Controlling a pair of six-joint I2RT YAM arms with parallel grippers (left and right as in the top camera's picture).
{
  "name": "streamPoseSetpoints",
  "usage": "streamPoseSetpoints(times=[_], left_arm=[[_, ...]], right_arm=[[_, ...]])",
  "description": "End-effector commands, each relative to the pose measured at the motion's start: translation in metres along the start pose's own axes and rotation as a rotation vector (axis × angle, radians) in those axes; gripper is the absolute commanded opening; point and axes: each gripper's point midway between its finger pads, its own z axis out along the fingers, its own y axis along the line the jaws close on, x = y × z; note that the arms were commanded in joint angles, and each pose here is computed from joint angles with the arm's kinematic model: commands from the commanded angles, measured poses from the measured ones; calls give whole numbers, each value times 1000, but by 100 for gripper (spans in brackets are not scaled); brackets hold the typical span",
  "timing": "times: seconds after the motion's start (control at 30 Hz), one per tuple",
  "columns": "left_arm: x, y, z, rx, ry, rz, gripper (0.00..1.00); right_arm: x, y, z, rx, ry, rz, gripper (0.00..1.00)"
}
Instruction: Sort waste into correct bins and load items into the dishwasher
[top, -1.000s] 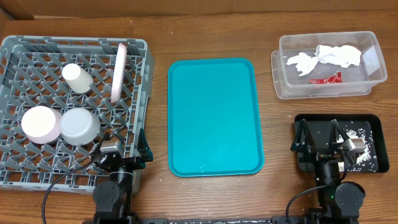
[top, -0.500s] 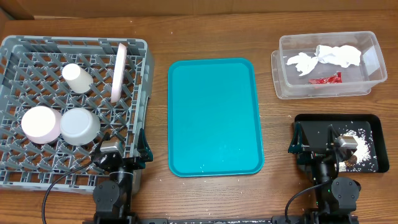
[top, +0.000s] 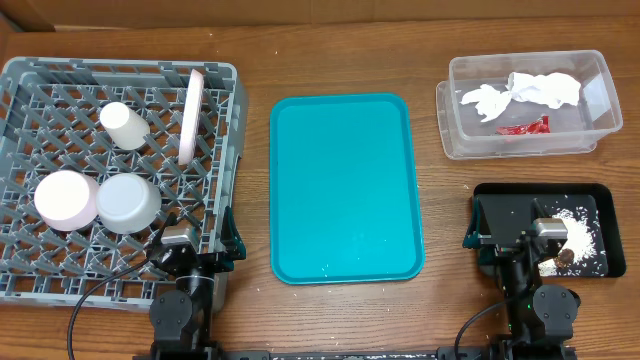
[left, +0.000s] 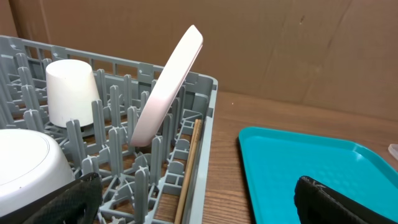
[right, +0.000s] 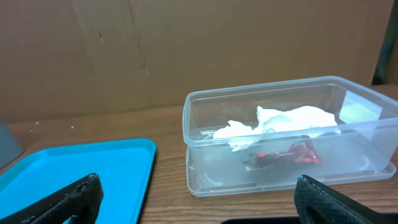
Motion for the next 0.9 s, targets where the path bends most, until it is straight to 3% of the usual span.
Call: streamPoseSetpoints(times=[0.0, 0.87], left_arm=[[-1, 0, 0, -2, -10, 1, 100], [-1, 0, 0, -2, -10, 1, 100]], right_arm=[[2, 0, 0, -2, -3, -11, 100], [2, 1, 0, -5, -5, 9, 100]])
